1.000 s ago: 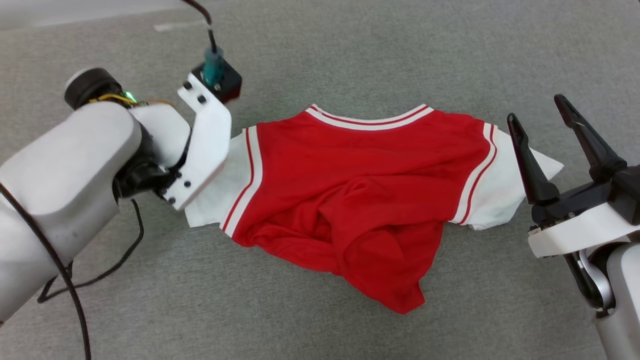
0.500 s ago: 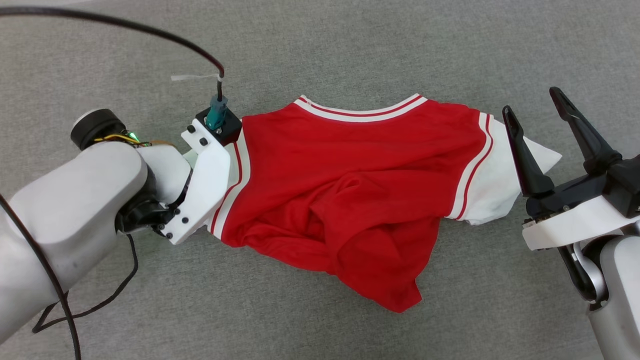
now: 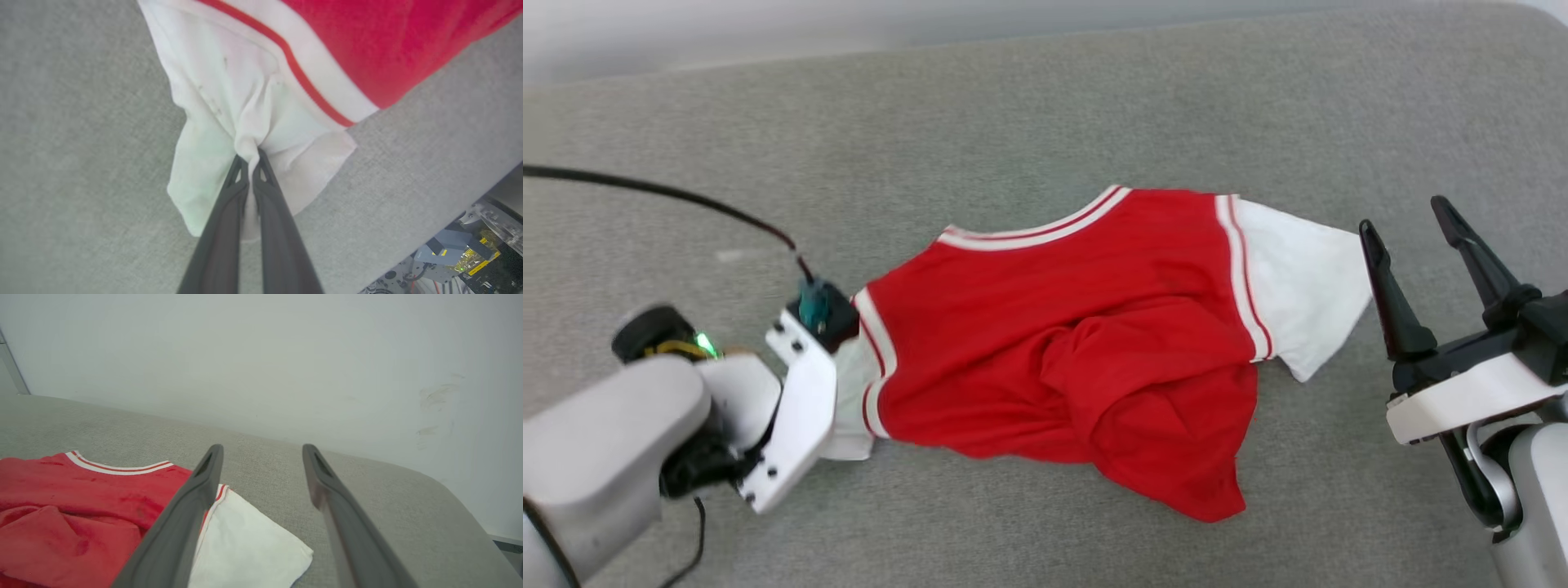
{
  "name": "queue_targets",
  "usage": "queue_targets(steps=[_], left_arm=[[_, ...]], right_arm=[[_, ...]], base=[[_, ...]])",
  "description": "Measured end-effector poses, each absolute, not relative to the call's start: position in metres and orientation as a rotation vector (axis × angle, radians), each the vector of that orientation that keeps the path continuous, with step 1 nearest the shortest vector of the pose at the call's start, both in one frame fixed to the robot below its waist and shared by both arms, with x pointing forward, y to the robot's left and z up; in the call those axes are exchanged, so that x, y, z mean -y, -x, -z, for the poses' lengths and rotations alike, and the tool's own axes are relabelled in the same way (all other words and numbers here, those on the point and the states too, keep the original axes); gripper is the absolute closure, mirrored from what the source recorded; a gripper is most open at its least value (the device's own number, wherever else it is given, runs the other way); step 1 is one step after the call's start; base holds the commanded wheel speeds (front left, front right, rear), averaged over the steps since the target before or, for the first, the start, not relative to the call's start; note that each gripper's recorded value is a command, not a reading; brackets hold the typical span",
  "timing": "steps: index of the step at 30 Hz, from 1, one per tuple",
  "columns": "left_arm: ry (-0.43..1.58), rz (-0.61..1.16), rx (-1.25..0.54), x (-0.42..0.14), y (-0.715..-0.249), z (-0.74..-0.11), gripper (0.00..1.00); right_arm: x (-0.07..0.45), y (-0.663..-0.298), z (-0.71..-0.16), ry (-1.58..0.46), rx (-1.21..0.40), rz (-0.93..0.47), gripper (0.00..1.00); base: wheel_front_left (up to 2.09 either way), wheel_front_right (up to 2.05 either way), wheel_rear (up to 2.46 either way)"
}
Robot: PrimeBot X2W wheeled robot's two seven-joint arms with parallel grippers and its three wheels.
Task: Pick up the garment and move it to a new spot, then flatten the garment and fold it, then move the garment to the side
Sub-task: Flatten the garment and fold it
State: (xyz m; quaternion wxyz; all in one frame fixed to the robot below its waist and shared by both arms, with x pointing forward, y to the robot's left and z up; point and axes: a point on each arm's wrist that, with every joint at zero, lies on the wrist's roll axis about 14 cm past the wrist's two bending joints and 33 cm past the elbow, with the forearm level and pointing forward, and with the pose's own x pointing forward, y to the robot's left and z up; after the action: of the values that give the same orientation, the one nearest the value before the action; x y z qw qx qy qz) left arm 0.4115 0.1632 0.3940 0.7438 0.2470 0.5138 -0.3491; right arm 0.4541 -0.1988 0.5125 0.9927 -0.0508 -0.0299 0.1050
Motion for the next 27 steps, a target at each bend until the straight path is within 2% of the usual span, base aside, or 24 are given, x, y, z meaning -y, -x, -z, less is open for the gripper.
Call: queue_targets(steps=[3, 4, 5, 10, 19, 23, 27], left_arm=[[-0.505, 0.760, -1.161, -0.169, -0.391, -0.386, 1.00], [-0.489, 0.757, -1.157, -0.168, -0.389, -0.385, 0.68], [-0.473, 0.754, -1.150, -0.167, -0.389, -0.384, 0.00], [-0.447, 0.742, -1.082, -0.162, -0.400, -0.398, 0.00], [-0.470, 0.717, -0.816, -0.138, -0.476, -0.477, 0.00], [-0.480, 0.722, -0.839, -0.126, -0.490, -0.472, 0.00], [-0.528, 0.739, -0.968, -0.124, -0.485, -0.444, 0.00]], right_arm=[[0.193, -0.453, -0.515, 0.092, 0.066, -0.223, 0.00], [0.192, -0.453, -0.514, 0.091, 0.061, -0.226, 0.00], [0.191, -0.453, -0.515, 0.091, 0.063, -0.228, 0.00], [0.190, -0.450, -0.520, 0.092, 0.068, -0.230, 0.00], [0.195, -0.442, -0.521, 0.086, 0.068, -0.213, 0.00], [0.197, -0.443, -0.518, 0.096, 0.060, -0.211, 0.00], [0.198, -0.446, -0.518, 0.106, 0.063, -0.206, 0.00]], base=[[0.00, 0.00, 0.00], [0.00, 0.00, 0.00], [0.00, 0.00, 0.00], [0.00, 0.00, 0.00], [0.00, 0.00, 0.00], [0.00, 0.00, 0.00], [0.00, 0.00, 0.00]])
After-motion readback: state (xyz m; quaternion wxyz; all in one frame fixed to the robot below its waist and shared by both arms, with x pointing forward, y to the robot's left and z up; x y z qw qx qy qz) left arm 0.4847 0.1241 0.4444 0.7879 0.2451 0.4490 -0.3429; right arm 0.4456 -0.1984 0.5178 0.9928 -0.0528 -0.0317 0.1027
